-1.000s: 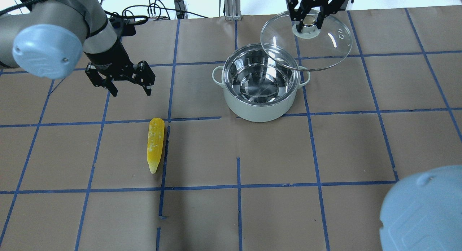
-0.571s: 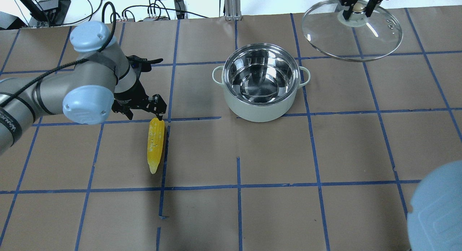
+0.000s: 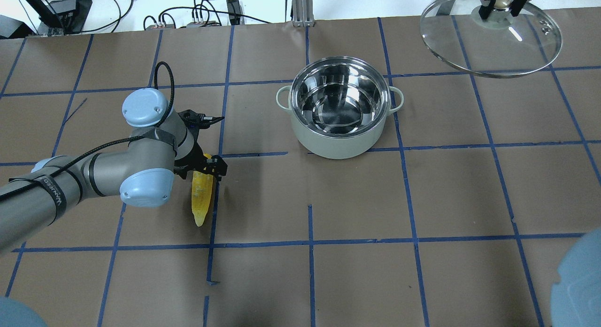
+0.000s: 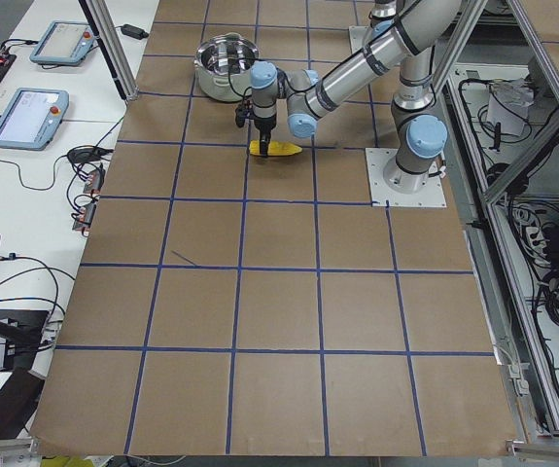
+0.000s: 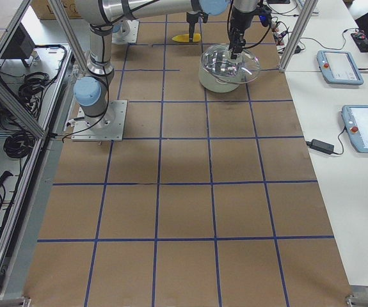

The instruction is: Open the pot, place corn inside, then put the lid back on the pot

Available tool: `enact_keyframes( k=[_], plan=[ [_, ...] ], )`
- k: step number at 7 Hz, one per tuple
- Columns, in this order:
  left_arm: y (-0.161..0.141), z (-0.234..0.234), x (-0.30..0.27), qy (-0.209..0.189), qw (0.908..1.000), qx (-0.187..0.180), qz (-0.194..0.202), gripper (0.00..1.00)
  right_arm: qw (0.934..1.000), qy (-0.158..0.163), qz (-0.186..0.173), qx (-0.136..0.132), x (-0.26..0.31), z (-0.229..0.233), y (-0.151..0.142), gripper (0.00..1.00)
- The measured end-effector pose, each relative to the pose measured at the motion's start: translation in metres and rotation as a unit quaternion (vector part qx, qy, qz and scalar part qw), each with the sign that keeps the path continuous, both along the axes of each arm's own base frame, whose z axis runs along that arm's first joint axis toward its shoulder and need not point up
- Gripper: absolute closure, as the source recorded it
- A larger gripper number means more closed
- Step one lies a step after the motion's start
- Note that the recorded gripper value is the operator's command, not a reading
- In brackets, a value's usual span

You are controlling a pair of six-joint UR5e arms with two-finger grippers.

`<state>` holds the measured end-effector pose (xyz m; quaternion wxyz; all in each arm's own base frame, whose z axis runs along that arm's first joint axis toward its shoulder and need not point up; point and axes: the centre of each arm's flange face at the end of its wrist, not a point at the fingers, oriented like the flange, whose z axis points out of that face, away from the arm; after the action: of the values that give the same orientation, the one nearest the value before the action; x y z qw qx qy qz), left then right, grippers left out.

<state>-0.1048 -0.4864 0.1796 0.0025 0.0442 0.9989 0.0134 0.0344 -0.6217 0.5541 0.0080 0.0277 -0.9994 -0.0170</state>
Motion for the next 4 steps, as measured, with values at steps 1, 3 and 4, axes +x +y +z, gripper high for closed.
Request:
enact_keyframes(
  k=[1,3,4],
  plan=[
    [0.0015,-0.0029,0.0002,0.001,1.0000,0.002,0.001,0.39,1.0000,0.000,-0.005,0.000,-0.0084,0.0024,0.0023,0.87],
    [0.0008,-0.0016,0.0008,0.001,1.0000,0.000,0.002,0.79,1.0000,0.000,-0.007,-0.002,-0.0132,0.0046,0.0032,0.90],
    [0.0001,0.0012,0.0009,0.001,1.0000,-0.003,0.003,0.79,1.0000,0.000,-0.006,-0.005,-0.0127,0.0050,0.0032,0.91]
  ],
)
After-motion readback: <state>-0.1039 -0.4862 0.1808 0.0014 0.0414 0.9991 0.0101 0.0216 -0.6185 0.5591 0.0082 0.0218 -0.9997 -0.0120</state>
